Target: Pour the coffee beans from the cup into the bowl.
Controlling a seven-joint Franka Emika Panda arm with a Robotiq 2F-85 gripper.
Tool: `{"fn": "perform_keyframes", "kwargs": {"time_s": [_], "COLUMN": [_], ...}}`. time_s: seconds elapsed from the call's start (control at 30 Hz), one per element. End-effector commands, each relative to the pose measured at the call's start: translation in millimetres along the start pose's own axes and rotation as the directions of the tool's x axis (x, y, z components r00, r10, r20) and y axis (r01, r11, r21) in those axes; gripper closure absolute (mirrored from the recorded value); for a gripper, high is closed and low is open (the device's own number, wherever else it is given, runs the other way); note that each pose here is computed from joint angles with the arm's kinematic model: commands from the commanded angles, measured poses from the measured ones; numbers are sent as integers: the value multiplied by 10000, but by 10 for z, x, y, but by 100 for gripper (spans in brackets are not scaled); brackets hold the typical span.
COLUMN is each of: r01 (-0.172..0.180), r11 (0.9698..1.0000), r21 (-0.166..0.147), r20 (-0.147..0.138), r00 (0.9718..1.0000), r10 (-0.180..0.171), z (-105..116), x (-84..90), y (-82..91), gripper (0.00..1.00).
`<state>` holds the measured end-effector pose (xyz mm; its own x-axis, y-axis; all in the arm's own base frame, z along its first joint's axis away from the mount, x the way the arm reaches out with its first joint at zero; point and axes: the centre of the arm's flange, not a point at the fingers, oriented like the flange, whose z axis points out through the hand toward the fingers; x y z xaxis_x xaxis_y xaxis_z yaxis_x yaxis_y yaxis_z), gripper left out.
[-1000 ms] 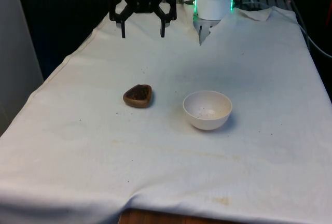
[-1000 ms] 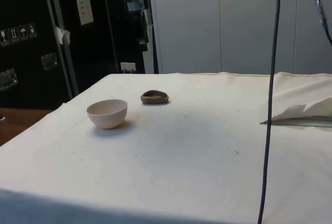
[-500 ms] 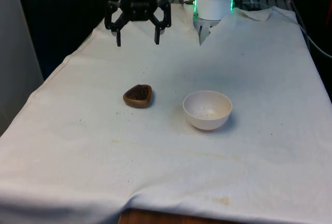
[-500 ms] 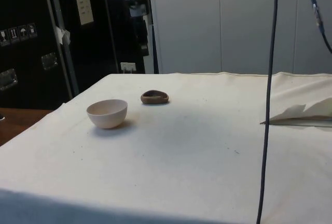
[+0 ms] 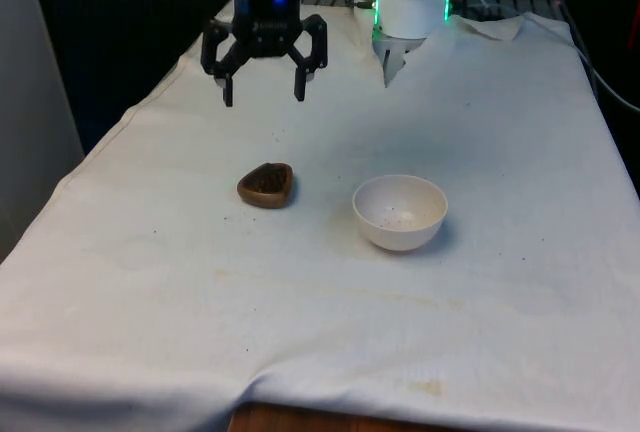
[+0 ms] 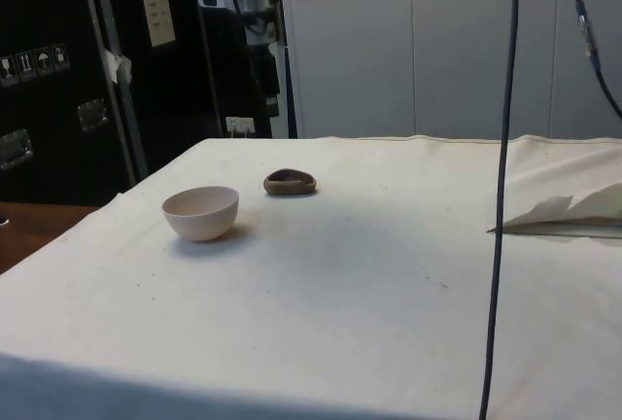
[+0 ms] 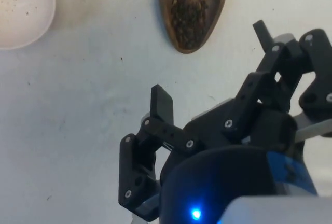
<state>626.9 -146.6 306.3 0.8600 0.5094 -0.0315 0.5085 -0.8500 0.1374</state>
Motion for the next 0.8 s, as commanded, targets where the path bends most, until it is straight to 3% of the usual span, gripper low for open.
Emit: {"fn": "perform_keyframes", "kwargs": {"time_s": [0.0,0.27,0.5,0.53,0.77], "r01": [141,569,798,702,1315], "r11": [9999,9984,9967,9975,9910], "r21": [13,16,165,48,232], "r20": [-65,-60,-54,-49,-180], "r00": [9999,9984,9968,9975,9912], "r10": [-141,-569,-797,-702,-1311], "z": [31,140,267,237,304], "x": [21,149,292,270,303], "y": [-3,40,115,112,114], "gripper": [0,0,0,0,0]}}
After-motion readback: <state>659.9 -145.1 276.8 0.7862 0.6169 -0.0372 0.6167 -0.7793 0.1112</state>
